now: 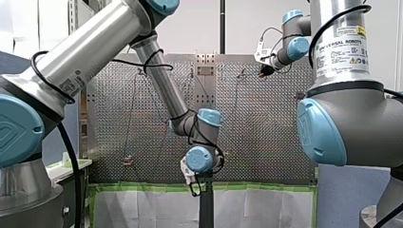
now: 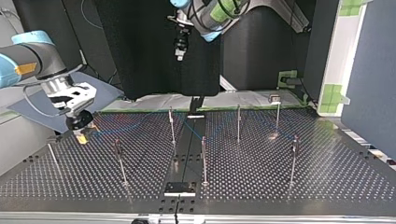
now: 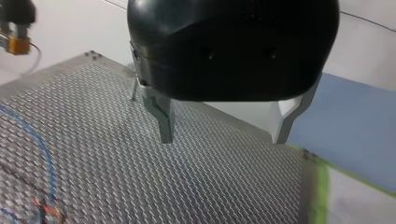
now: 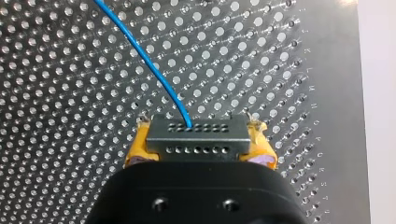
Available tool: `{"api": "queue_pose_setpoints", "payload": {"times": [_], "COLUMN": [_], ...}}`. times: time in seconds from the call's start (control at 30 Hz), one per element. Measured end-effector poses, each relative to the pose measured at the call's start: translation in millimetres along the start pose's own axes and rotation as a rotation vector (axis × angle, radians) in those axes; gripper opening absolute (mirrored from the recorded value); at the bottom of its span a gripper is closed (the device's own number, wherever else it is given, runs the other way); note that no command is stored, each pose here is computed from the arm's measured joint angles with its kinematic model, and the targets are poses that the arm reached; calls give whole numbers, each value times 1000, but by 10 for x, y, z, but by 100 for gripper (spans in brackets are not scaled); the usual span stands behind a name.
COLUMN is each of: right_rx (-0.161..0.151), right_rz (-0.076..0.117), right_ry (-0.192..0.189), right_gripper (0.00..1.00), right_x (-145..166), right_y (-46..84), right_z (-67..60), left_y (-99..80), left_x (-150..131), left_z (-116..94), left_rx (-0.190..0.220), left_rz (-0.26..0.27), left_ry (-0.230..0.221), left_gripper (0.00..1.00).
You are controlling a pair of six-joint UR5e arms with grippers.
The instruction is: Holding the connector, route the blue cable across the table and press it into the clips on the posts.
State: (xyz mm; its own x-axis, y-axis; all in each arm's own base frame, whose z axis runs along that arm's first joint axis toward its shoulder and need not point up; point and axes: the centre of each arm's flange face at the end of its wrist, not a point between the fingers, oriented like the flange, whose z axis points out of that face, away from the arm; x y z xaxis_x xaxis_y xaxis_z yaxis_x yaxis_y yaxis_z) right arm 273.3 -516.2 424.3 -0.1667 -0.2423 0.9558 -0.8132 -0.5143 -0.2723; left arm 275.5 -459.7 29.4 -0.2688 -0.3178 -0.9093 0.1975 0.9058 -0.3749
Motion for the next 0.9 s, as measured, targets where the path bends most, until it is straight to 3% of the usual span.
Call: {"api": "queue_pose_setpoints", "payload": {"times": [0.17, 0.43, 0.63, 0.9], "right_rx": [0, 0, 0, 0], "right_rz": [0, 0, 0, 0], "right_ry": [0, 0, 0, 0], "right_gripper": [0, 0, 0, 0], "right_x": [0, 0, 0, 0], "right_y": [0, 0, 0, -1], "right_z": [0, 0, 0, 0], "left_y": [310, 644, 921, 1310], "left_x": [134, 132, 90, 13], "left_z": [30, 52, 49, 4], "left_rx": [-14, -36, -83, -183], "left_rz": [38, 39, 37, 25], "left_ry": [28, 30, 11, -32], "left_gripper": [98, 98, 98, 98]}}
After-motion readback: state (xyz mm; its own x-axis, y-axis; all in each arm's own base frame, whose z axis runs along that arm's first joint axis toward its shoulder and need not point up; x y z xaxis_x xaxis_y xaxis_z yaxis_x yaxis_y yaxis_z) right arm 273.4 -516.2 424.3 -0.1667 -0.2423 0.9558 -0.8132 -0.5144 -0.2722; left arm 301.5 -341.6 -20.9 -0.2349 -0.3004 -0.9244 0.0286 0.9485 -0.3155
